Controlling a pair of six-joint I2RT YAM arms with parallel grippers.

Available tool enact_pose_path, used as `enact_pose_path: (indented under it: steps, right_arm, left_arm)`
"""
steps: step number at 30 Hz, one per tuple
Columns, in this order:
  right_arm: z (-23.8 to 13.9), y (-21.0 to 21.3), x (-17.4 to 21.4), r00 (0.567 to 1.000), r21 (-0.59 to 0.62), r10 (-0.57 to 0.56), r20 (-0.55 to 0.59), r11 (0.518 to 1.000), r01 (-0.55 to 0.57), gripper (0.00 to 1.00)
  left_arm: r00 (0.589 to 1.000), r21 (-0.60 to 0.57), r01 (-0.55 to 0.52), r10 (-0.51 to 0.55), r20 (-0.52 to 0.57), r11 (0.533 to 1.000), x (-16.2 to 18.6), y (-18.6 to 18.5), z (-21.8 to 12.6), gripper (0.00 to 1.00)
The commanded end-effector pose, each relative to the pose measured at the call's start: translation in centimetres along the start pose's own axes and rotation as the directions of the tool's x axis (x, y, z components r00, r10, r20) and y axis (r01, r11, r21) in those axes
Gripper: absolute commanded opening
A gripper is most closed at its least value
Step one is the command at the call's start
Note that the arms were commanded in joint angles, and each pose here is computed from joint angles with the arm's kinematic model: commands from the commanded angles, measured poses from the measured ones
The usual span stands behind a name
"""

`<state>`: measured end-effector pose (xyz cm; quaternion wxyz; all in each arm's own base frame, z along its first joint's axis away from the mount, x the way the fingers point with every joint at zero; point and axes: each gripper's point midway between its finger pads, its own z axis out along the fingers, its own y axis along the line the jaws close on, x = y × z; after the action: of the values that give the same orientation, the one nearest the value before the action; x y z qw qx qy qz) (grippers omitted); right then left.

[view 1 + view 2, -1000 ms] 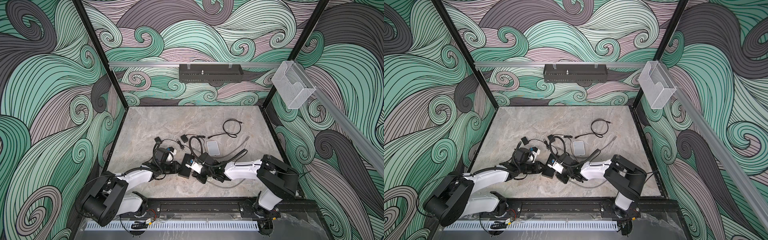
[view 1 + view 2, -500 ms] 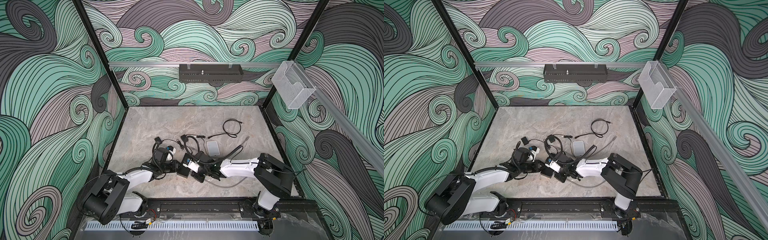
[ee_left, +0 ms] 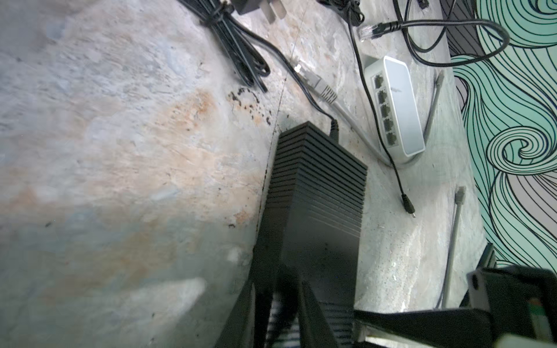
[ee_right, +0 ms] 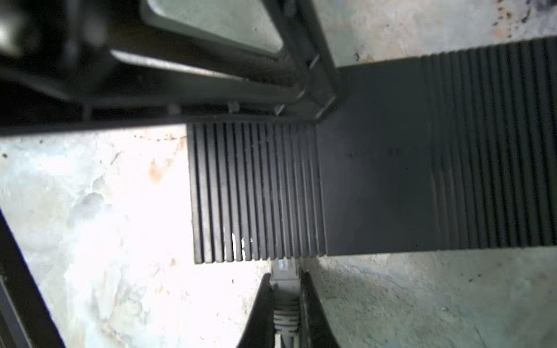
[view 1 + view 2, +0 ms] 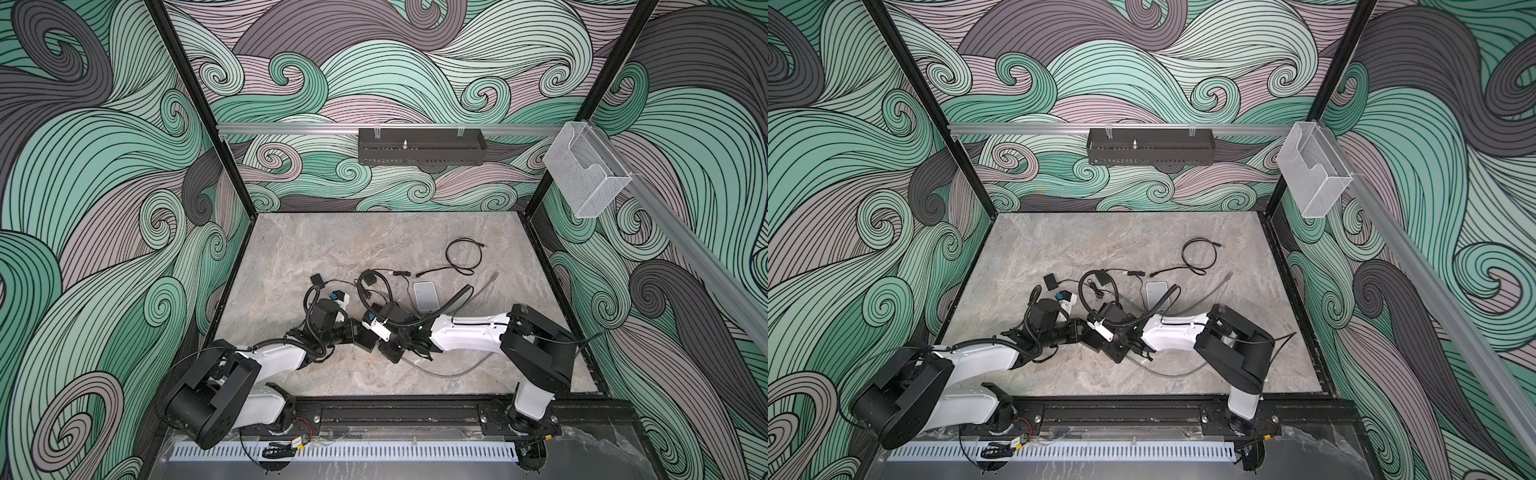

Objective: Insert the plug into the switch port

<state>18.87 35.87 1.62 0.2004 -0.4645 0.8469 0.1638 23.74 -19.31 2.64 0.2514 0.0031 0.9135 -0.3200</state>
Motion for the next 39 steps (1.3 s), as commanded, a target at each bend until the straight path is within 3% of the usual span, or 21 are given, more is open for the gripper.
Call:
enact_pose_path:
  steps: [1,14,19,23,29,39]
  right_arm:
    - [-2.1,-1.4,-11.2,0.906,0.049,0.083,0.416,0.992,-0.114,0.00]
    - [-5.7,0.7,-11.9,0.841,-0.002,0.010,0.541,1.000,-0.011,0.00]
    - [-5.8,0.7,-11.6,0.853,0.012,-0.009,0.523,1.000,0.003,0.00]
    - [-4.2,0.2,-11.5,0.887,0.038,-0.005,0.462,0.999,-0.013,0.00]
    - [-1.9,0.3,-13.2,0.906,0.034,-0.008,0.422,0.999,-0.007,0.00]
    - [-4.1,1.1,-15.6,0.889,0.018,-0.035,0.456,0.999,0.030,0.00]
  left_arm:
    - [0.928,0.051,0.075,-0.051,-0.370,0.996,9.9,-0.4,-1.0,0.23]
    - [0.928,0.037,0.067,-0.049,-0.369,0.997,10.2,-0.1,-1.1,0.24]
    - [0.928,0.033,0.058,-0.041,-0.370,0.998,10.1,-0.1,-1.1,0.24]
    - [0.928,0.038,0.054,-0.036,-0.371,0.998,10.0,-0.2,-1.2,0.24]
    - [0.926,0.051,0.053,-0.030,-0.377,0.997,10.3,-0.6,-1.0,0.24]
    - [0.925,0.058,0.057,-0.030,-0.380,0.997,10.6,-0.8,-0.9,0.24]
